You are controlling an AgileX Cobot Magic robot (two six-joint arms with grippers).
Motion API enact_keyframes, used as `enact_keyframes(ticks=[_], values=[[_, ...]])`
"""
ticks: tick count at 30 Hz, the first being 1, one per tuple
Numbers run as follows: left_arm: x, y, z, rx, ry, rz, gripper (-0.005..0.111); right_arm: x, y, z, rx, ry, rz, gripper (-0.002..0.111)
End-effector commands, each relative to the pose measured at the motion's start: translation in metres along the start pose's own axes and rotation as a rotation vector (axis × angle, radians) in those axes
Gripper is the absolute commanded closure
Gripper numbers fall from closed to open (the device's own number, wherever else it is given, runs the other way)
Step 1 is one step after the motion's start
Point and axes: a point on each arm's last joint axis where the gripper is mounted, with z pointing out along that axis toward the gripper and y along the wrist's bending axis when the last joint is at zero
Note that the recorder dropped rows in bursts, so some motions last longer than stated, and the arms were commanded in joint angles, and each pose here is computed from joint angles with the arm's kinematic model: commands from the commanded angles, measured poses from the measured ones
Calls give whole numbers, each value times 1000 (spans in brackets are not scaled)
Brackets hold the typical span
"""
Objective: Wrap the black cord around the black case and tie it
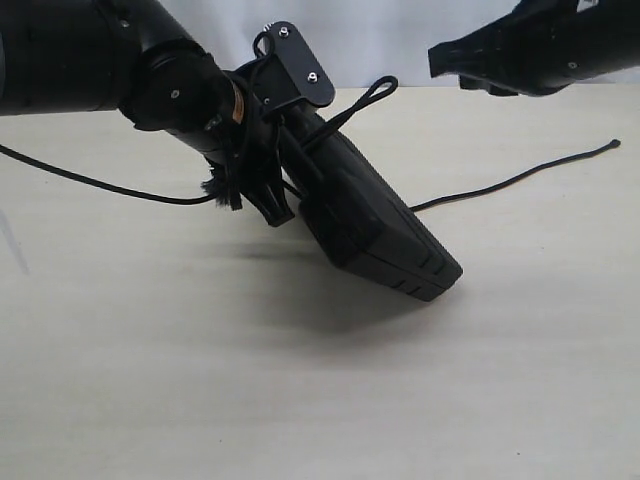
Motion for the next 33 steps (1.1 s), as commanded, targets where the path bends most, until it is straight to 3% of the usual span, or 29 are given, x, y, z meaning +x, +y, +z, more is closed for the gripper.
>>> enact_keyframes(ticks=[1,5,7,13,19,22,33], values=[[-2,1,-1,2,-11,-22,107,-14,-15,-1,-247,58,19,104],[-2,0,-1,3,-5,-22,107,-29,-60,9,-143,-112,286,104],[-2,0,-1,3,-5,-22,107,-26,-68,14,-135,-89,342,104],[-3,1,-1,0,-20,-22,107,-9,-53,45,-236,85,266,100],[-3,1,-1,-1,-26,-24,107,-6,-36,70,-337,171,249,63],[-3,1,-1,-1,-26,-24,107,-14,-30,72,-418,165,289,52],[-4,1,-1,-2,-32,-24,107,-18,-34,100,-468,170,391,51]])
